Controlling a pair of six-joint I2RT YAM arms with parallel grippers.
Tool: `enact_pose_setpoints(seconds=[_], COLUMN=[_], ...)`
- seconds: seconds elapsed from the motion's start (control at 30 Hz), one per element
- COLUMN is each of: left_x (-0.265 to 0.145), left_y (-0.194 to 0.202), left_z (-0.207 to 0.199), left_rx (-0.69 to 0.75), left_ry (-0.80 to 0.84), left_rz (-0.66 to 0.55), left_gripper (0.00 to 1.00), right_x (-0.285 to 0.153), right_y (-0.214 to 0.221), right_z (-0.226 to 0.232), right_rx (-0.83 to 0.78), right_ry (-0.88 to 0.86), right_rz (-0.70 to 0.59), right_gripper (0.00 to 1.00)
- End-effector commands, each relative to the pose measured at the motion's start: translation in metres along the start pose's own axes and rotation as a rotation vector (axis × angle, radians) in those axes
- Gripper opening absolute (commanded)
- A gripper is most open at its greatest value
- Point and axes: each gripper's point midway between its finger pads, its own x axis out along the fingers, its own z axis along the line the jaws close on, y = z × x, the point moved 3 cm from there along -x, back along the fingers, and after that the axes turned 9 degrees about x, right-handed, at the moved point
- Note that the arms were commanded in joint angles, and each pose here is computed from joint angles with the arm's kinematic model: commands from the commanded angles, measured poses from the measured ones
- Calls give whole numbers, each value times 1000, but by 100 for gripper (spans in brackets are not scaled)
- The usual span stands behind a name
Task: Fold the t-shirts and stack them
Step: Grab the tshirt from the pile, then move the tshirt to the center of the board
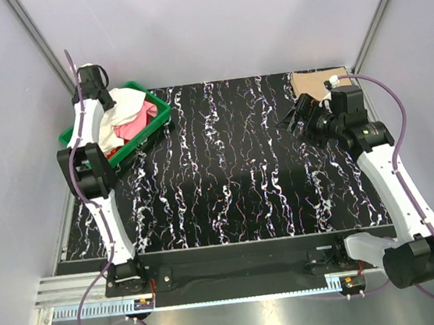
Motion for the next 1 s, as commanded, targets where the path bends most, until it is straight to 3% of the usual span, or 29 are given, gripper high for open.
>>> enact_pose_setpoints(seconds=[0.0, 0.07, 0.13, 0.23, 0.4, 0.53, 0.57, 0.6, 0.7, 0.77, 0.9, 0.97], left_x=[-30, -58, -87, -163, -335, -475, -473, -503, -542, -546, -511, -472], left_y=[-57, -82, -107, -157, -221, -215, -206, -201, -169, -141, -70, -13], left_z=[-17, -24, -33, -48, -55, -61, -66, -70, -74, -85, -125, -155], left_rx=[9, 10, 1, -19, -86, -44, -57, -108, -148, -156, -148, -139], left_ry=[121, 196, 275, 441, 725, 1035, 1086, 1212, 1477, 1604, 1661, 1621], left_rz=[-156, -231, -317, -513, -877, -1089, -1075, -1107, -1049, -934, -704, -528], left_gripper=[14, 0, 0, 0, 0, 0, 0, 0, 0, 0, 0, 0], right_x=[0, 1, 2, 4, -7, -15, -15, -15, -14, -13, -16, -19], right_y=[-7, -7, -7, -8, -5, -8, -9, -11, -16, -16, -13, -9], right_z=[15, 14, 10, 6, 12, 8, 5, 1, -8, -11, -14, -18], right_rx=[-26, -25, -22, -28, -39, -61, -68, -80, -81, -73, -54, -28], right_ry=[-61, -59, -41, -30, -63, -47, -32, -12, 46, 68, 83, 99], right_rz=[-1, 0, -11, -17, -25, -81, -97, -109, -139, -137, -131, -137], right_gripper=[100, 100, 100, 99, 100, 100, 100, 100, 100, 99, 100, 100])
